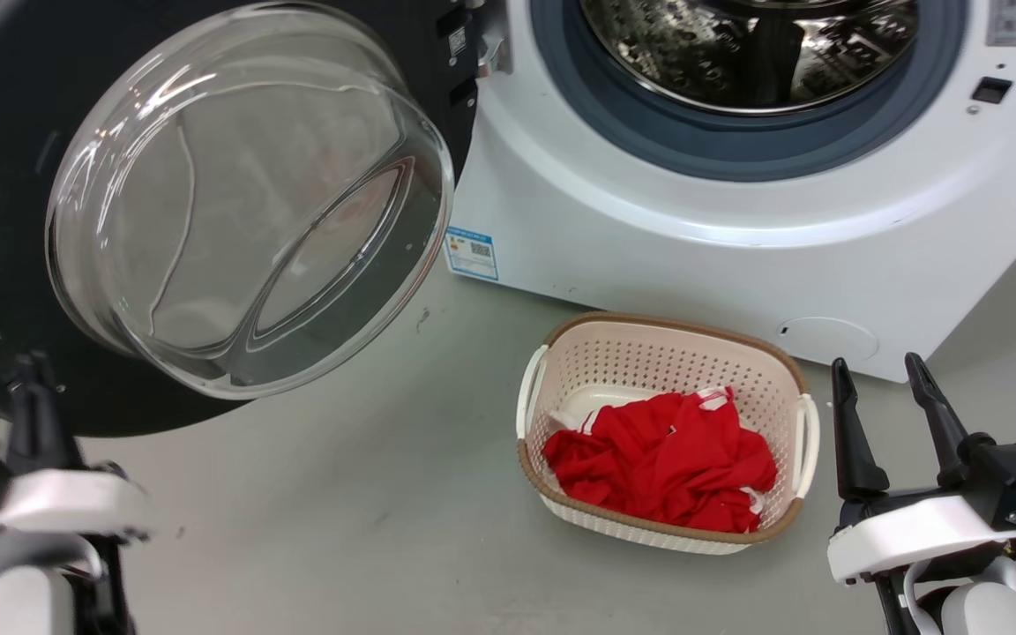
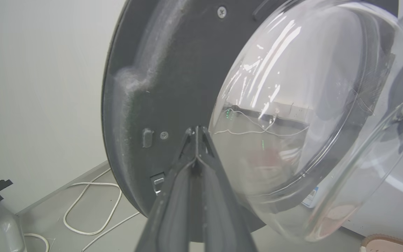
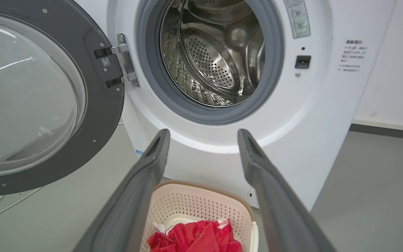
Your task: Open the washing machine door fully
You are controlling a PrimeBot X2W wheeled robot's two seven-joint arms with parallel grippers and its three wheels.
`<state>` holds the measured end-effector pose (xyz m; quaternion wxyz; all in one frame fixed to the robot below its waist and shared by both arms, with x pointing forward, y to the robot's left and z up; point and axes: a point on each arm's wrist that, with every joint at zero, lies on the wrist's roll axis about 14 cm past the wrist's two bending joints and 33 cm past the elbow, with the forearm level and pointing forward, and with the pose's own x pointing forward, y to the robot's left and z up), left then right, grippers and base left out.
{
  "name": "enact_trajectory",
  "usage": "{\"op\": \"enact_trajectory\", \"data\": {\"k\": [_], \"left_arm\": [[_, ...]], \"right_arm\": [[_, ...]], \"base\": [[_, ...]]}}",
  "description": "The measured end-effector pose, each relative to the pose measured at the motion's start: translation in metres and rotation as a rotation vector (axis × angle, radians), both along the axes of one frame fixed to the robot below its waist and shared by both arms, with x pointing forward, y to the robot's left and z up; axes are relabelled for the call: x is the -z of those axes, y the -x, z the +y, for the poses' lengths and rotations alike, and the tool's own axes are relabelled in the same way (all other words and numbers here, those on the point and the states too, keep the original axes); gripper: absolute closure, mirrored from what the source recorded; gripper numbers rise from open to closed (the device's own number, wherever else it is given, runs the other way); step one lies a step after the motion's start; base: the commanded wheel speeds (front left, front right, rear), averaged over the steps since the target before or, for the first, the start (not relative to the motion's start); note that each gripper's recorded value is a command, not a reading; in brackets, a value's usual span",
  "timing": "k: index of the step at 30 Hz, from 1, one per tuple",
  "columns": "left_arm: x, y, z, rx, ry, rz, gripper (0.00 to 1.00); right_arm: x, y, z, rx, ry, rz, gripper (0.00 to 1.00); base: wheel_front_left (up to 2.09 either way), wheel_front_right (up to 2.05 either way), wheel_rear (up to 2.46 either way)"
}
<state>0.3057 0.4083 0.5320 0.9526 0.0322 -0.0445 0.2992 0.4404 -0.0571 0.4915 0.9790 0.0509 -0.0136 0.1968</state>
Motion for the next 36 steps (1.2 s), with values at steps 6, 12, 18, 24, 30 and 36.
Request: {"op": "enact_trajectory", "data": {"k": [6,12,18,24,30,36], "left_arm": [[-0.005,-0.011,-0.05,0.139,-0.029,-0.026,0.93],[-0.013,-0.029,-0.094,0.266,-0.03,-0.068,0.0],[-0.024,-0.052,-0.132,0.39,-0.042,-0.104,0.0],[-0.03,-0.08,-0.181,0.54,-0.041,-0.128,0.0],[-0.03,-0.099,-0.219,0.646,-0.025,-0.133,0.0],[-0.021,-0.097,-0.24,0.694,-0.014,-0.113,0.0]], "right_arm": [[-0.009,0.008,-0.013,0.031,0.002,-0.024,0.0],[-0.017,0.015,-0.023,0.057,0.002,-0.044,0.0],[-0.024,0.021,-0.041,0.104,0.005,-0.064,0.0],[-0.03,0.028,-0.066,0.171,0.025,-0.084,0.0],[-0.036,0.039,-0.089,0.233,0.042,-0.1,0.0],[-0.035,0.053,-0.098,0.259,0.05,-0.089,0.0]], "base": [[0.0,0.0,0.0],[0.0,0.0,0.0],[0.0,0.0,0.0],[0.0,0.0,0.0],[0.0,0.0,0.0],[0.0,0.0,0.0]]}}
